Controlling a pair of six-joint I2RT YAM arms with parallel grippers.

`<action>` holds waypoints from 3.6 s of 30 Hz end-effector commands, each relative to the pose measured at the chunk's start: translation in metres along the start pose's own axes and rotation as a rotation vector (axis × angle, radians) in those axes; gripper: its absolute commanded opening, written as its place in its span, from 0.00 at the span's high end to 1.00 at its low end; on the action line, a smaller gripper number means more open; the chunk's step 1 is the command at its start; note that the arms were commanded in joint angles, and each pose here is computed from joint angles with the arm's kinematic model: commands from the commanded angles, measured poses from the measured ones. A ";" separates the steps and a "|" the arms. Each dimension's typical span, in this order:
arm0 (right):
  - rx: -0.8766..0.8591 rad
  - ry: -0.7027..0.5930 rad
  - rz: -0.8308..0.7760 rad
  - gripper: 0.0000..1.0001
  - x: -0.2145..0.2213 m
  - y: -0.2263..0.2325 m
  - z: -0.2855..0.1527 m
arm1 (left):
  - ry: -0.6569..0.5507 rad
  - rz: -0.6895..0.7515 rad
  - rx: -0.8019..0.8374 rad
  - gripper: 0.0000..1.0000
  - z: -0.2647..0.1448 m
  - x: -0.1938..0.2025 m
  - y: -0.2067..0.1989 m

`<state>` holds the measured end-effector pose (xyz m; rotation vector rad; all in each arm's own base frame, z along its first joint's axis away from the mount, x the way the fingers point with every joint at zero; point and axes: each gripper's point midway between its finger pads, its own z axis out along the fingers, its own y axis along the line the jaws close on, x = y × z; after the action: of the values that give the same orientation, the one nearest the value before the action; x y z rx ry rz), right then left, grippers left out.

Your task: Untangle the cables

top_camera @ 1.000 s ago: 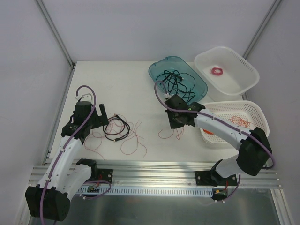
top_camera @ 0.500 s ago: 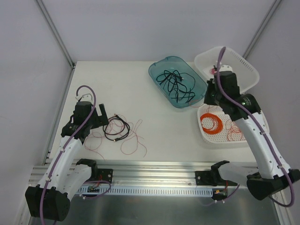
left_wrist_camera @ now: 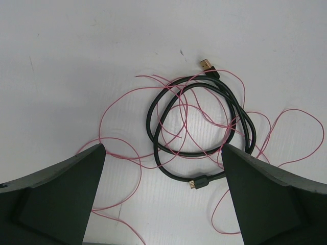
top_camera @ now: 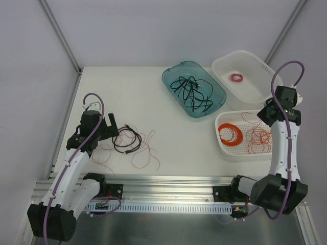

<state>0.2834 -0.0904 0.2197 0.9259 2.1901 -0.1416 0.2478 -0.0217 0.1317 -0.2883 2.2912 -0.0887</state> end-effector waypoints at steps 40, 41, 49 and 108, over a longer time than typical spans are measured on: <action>-0.788 0.135 -0.445 0.02 0.132 0.185 -0.099 | 0.094 -0.009 0.129 0.01 0.010 0.013 -0.025; -0.843 0.183 -0.511 0.02 0.161 0.199 -0.111 | 0.097 -0.009 0.129 0.01 0.011 0.013 -0.025; -0.958 0.357 -0.625 0.09 0.281 0.270 -0.129 | 0.099 -0.006 0.101 0.01 0.014 0.013 -0.020; -1.332 -0.606 -0.377 0.99 -0.027 0.296 -0.404 | 0.107 -0.008 0.085 0.01 0.016 0.012 -0.019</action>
<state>0.2593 0.2882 0.5116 -0.3517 1.5713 0.6977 0.2487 -0.0441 0.1076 -0.2426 2.4136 -0.2123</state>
